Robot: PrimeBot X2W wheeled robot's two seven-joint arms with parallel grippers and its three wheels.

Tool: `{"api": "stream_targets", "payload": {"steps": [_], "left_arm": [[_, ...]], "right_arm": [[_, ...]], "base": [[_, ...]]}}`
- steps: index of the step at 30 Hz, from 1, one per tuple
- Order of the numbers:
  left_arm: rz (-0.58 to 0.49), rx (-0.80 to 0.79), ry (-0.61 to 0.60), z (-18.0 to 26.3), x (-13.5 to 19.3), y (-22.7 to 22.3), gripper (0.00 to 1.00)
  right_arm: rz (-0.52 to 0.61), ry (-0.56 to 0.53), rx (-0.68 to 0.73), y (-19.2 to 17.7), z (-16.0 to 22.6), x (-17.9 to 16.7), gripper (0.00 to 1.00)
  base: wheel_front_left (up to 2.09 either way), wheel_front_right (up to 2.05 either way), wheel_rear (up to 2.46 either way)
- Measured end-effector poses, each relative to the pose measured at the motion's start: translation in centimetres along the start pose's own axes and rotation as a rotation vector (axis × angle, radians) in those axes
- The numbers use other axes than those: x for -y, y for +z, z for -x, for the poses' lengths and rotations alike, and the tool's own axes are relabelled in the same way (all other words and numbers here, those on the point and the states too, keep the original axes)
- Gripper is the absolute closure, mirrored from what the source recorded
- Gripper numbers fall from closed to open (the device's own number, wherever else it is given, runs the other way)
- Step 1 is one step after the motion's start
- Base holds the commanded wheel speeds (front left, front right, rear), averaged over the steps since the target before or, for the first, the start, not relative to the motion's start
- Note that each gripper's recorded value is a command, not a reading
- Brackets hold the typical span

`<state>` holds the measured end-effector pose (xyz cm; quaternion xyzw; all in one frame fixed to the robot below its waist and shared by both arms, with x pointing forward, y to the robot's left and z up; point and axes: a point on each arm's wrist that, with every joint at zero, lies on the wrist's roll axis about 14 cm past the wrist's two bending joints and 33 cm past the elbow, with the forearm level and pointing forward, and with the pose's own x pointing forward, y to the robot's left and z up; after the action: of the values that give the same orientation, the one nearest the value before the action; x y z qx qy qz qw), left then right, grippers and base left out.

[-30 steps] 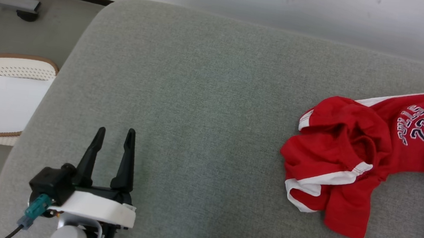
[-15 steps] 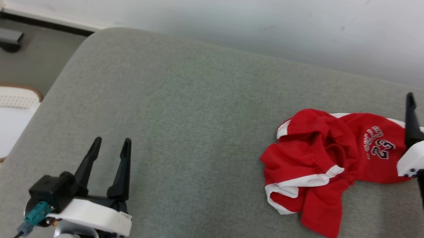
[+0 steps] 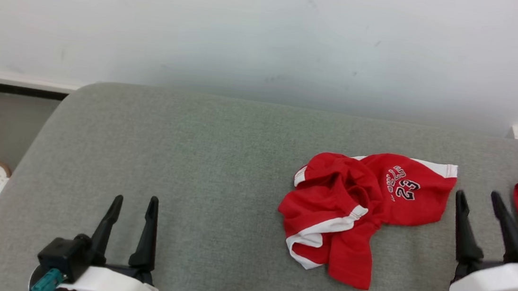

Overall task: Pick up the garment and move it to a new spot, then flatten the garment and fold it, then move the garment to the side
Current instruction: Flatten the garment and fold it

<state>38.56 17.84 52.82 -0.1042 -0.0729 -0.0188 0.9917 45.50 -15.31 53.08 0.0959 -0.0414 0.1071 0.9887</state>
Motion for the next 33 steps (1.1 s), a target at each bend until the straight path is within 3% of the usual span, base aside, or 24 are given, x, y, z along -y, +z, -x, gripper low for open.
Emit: {"api": "stream_targets", "payload": {"steps": [6,10,13,21,24,29,30,31,32,33], "left_arm": [[0.005,0.009,-0.026,-0.1,0.9,0.3,0.0],[0.005,0.006,-0.033,0.0,1.1,0.2,0.0],[0.004,0.003,-0.029,0.2,0.9,0.1,0.0],[0.006,0.02,0.041,1.1,-1.2,0.9,0.0],[0.001,0.027,0.081,1.9,-2.4,1.3,0.0],[-0.005,0.039,0.144,3.2,-4.2,1.8,0.0],[-0.007,0.041,0.155,3.5,-4.5,1.9,0.0],[-0.008,0.042,0.164,3.7,-4.8,2.0,0.0],[-0.01,0.043,0.172,3.9,-5.0,2.1,0.0],[-0.01,0.044,0.179,4.0,-5.2,2.1,0.0]], "right_arm": [[-0.052,-0.002,0.0,-0.5,2.8,-0.9,0.0],[-0.052,0.058,-0.04,-1.1,2.8,-2.9,0.0],[-0.117,0.102,-0.073,-1.5,1.8,-5.1,0.0],[-0.028,0.269,-0.304,-5.2,-1.2,-10.6,0.0],[0.018,0.29,-0.461,-8.2,-1.2,-11.2,0.0],[0.033,0.297,-0.588,-10.8,-1.2,-11.9,0.0],[0.033,0.303,-0.605,-11.2,-1.2,-12.2,0.26],[0.037,0.31,-0.619,-11.5,-1.1,-12.5,0.73],[0.038,0.316,-0.624,-11.6,-1.1,-12.7,1.0],[0.039,0.319,-0.626,-11.7,-1.2,-12.8,1.0]], "base": [[0.0,0.0,0.0],[0.0,0.0,0.0],[0.0,0.0,0.0],[0.0,0.0,0.0],[0.0,0.0,0.0],[0.0,0.0,0.0],[0.0,0.0,0.0],[0.0,0.0,0.0],[0.0,0.0,0.0],[0.0,0.0,0.0]]}}
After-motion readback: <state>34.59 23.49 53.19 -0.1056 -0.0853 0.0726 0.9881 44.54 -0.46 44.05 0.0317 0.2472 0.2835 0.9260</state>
